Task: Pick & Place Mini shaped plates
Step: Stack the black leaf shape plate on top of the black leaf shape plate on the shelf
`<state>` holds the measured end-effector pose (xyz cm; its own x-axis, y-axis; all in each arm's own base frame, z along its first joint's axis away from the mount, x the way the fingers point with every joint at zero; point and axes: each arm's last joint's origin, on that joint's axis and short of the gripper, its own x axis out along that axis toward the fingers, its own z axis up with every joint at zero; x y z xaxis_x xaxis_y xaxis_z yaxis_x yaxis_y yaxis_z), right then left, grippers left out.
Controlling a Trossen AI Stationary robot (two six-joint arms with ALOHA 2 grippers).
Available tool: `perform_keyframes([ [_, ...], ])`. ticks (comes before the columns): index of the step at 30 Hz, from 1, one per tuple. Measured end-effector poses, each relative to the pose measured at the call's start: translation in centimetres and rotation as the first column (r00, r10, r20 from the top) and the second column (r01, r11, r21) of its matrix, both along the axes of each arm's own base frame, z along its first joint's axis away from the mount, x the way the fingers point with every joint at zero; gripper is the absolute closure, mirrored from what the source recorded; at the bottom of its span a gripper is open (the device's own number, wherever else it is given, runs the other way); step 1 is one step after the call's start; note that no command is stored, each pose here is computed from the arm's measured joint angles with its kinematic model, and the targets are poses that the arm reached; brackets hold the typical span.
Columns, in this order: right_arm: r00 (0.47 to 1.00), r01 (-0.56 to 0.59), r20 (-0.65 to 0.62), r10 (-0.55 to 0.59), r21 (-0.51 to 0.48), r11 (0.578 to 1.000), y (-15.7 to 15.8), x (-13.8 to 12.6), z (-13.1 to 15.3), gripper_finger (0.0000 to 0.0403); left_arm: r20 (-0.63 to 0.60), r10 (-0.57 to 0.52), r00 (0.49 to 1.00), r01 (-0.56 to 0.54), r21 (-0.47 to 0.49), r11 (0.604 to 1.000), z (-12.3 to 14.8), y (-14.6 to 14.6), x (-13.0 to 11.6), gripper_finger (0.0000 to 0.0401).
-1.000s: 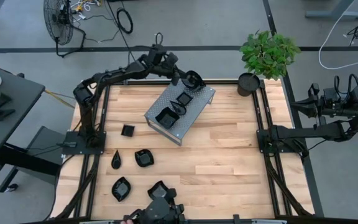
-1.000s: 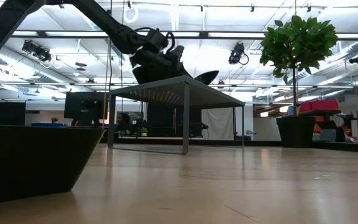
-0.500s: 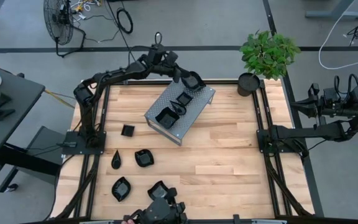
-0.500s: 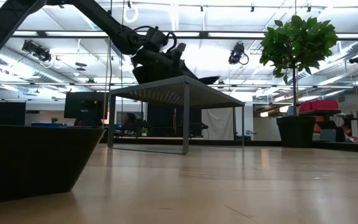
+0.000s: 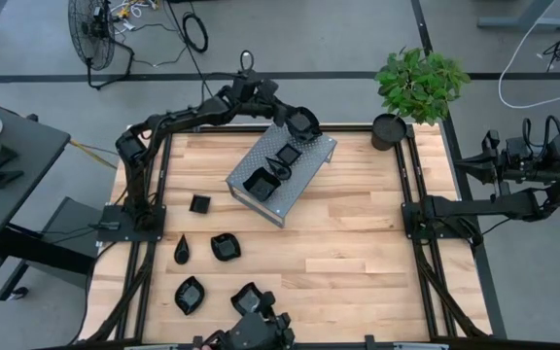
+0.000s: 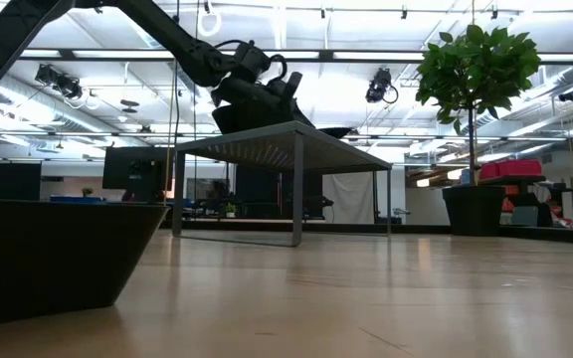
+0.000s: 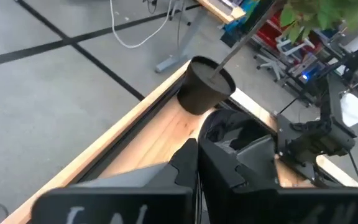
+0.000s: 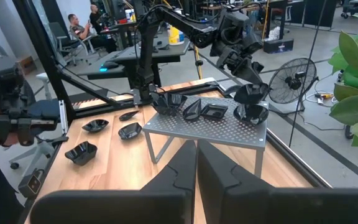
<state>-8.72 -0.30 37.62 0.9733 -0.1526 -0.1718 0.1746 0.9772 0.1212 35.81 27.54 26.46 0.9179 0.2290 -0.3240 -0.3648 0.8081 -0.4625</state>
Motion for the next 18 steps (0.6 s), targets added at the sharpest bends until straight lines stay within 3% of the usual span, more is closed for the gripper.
perform_keyframes([
  [18,1.0,0.0,0.0,0.0,0.0,1.0,0.0,0.0,0.0,0.0383,0.014,0.009,1.0,-0.008,-0.031,0.999,-1.1,-1.2,1.8,0.0385],
])
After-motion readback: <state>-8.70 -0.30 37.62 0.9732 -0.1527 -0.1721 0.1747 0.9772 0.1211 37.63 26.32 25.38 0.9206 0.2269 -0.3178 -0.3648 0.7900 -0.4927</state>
